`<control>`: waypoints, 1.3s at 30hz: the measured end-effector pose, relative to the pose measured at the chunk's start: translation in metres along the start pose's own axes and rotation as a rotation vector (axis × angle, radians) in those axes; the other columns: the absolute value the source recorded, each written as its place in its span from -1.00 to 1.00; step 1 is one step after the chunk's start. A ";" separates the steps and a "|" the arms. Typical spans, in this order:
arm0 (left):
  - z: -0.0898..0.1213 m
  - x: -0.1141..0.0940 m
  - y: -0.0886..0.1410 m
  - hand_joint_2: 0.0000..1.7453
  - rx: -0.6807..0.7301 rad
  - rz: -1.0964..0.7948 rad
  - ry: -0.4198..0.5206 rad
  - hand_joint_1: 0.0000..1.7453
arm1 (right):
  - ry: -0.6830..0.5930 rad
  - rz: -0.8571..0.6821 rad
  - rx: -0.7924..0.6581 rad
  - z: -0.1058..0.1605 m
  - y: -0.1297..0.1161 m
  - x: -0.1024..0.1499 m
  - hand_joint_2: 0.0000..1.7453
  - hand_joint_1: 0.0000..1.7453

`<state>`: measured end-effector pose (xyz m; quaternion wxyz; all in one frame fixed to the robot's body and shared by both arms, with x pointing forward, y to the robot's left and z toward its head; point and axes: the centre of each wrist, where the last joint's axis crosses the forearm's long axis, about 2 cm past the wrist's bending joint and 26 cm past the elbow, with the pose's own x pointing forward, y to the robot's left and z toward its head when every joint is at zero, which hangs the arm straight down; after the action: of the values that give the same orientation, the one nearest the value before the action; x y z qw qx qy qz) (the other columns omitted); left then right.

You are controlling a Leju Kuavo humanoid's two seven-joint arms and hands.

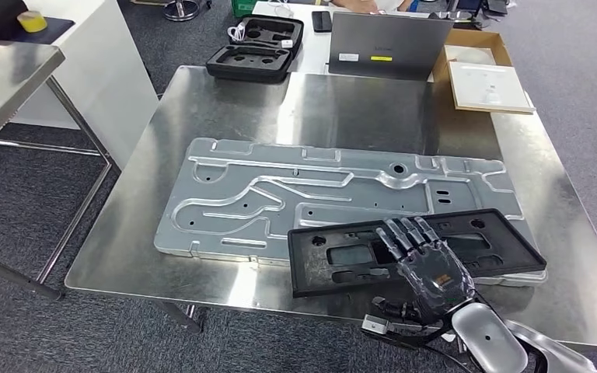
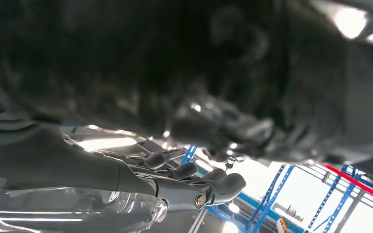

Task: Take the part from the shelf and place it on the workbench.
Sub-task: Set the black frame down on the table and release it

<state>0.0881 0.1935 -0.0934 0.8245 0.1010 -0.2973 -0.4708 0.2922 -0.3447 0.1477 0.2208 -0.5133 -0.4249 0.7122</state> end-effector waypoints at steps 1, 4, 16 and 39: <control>0.000 0.000 0.000 -1.00 -0.002 0.000 0.000 -1.00 | -0.003 0.000 -0.008 0.001 0.000 0.001 -1.00 -1.00; 0.000 0.000 0.000 -1.00 -0.007 0.000 0.000 -1.00 | -0.008 0.005 -0.070 0.001 -0.005 0.005 -1.00 -1.00; 0.000 0.000 0.001 -1.00 -0.008 0.009 -0.003 -1.00 | -0.017 0.057 -0.375 -0.002 -0.062 0.020 -1.00 -1.00; -0.001 0.000 0.000 -1.00 -0.042 0.040 0.019 -1.00 | 0.085 -0.118 -0.771 0.029 -0.111 0.045 -1.00 -1.00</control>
<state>0.0890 0.1934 -0.0936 0.8385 0.0822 -0.2814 -0.4594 0.2354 -0.2615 0.2190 0.0696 -0.5622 -0.6806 0.4646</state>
